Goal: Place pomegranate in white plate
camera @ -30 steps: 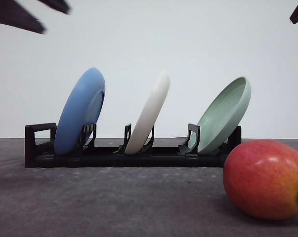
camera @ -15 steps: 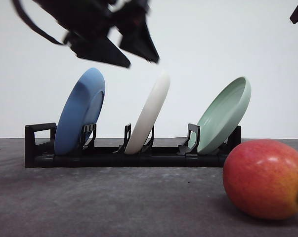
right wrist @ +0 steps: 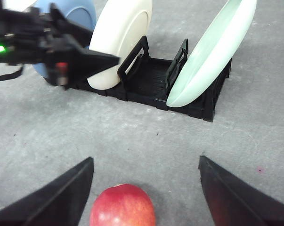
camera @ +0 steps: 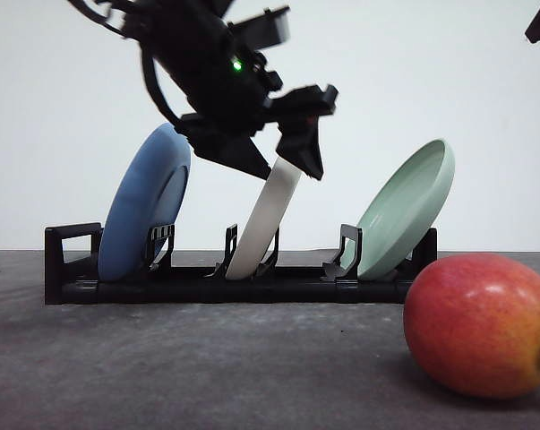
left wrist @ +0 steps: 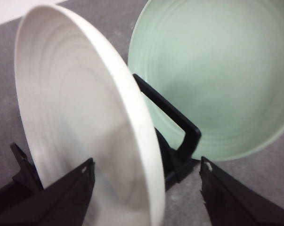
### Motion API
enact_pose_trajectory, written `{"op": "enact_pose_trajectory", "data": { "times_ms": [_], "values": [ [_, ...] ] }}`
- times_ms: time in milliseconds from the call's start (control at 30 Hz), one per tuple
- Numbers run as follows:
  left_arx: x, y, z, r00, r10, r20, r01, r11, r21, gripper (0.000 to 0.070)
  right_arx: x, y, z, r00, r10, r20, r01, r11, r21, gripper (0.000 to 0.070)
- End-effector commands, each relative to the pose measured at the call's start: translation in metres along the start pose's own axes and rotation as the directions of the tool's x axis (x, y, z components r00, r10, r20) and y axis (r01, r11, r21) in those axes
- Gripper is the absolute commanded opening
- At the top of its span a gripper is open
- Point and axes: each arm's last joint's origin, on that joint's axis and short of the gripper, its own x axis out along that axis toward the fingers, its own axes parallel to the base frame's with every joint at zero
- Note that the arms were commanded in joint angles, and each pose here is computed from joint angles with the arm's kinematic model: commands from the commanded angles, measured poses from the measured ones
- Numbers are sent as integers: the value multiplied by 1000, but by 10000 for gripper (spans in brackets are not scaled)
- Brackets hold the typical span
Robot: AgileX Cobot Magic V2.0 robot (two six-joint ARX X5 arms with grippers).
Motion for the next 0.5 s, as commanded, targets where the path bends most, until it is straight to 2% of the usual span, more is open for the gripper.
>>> {"op": "enact_pose_trajectory", "data": {
  "times_ms": [0,67,200,300,367,467],
  "values": [
    [5,-4,4,1000,-2,5,2,1000,-6,428,-2,2,5,1000,9,15,-9,1000,-14,450],
    [5,-5,4,1000,-2,7,2,1000,-6,396,-2,2,5,1000,9,15,-9,1000,-14,450],
    [5,-5,4,1000,-2,4,2,1000,-6,172,-2,2,5,1000,9,15,-9,1000,-14,450],
    [5,-5,3,1000,-2,1,2,1000,-26,35,-2,2,5,1000,9,15,-9,1000,-14,450],
    [5,-5,3,1000,-3,2,3,998,-55,1,-2,2,5,1000,9,15,-9,1000,-14,450],
    [5,-5,4,1000,-3,3,4,995,-99,0,-2,2,5,1000,9,15,-9,1000,-14,450]
  ]
}}
